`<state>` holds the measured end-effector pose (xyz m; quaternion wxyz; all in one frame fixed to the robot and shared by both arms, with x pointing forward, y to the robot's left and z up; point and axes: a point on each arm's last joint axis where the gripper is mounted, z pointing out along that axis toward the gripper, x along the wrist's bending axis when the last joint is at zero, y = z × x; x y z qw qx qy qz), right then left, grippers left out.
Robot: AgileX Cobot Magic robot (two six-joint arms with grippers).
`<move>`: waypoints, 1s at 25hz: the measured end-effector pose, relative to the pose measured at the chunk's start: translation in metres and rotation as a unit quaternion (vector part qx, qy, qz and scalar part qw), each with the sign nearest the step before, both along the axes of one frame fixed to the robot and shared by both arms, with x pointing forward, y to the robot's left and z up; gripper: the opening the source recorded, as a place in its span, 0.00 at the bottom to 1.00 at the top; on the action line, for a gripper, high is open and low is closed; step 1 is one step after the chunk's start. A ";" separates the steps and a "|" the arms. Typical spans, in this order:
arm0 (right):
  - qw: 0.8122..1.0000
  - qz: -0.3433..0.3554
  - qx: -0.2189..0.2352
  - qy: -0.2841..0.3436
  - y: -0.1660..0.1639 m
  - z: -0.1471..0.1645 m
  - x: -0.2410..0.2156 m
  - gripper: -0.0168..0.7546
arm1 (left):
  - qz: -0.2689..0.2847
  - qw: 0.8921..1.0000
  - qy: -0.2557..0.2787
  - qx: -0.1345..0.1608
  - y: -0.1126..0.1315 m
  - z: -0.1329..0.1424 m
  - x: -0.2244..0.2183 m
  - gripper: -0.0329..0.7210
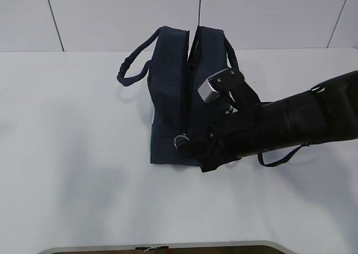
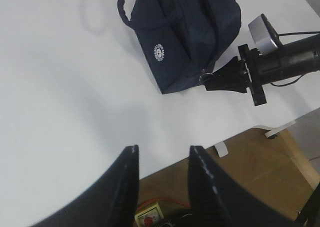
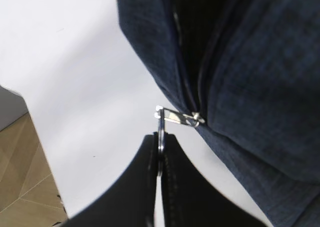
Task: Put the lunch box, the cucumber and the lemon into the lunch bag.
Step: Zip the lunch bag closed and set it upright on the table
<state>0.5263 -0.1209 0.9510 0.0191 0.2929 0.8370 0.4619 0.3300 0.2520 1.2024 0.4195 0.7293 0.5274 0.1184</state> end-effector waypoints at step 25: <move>0.995 0.000 0.003 -0.103 -0.004 0.069 -0.001 0.03 | -0.042 0.990 0.132 0.008 -0.013 -0.057 0.049 0.37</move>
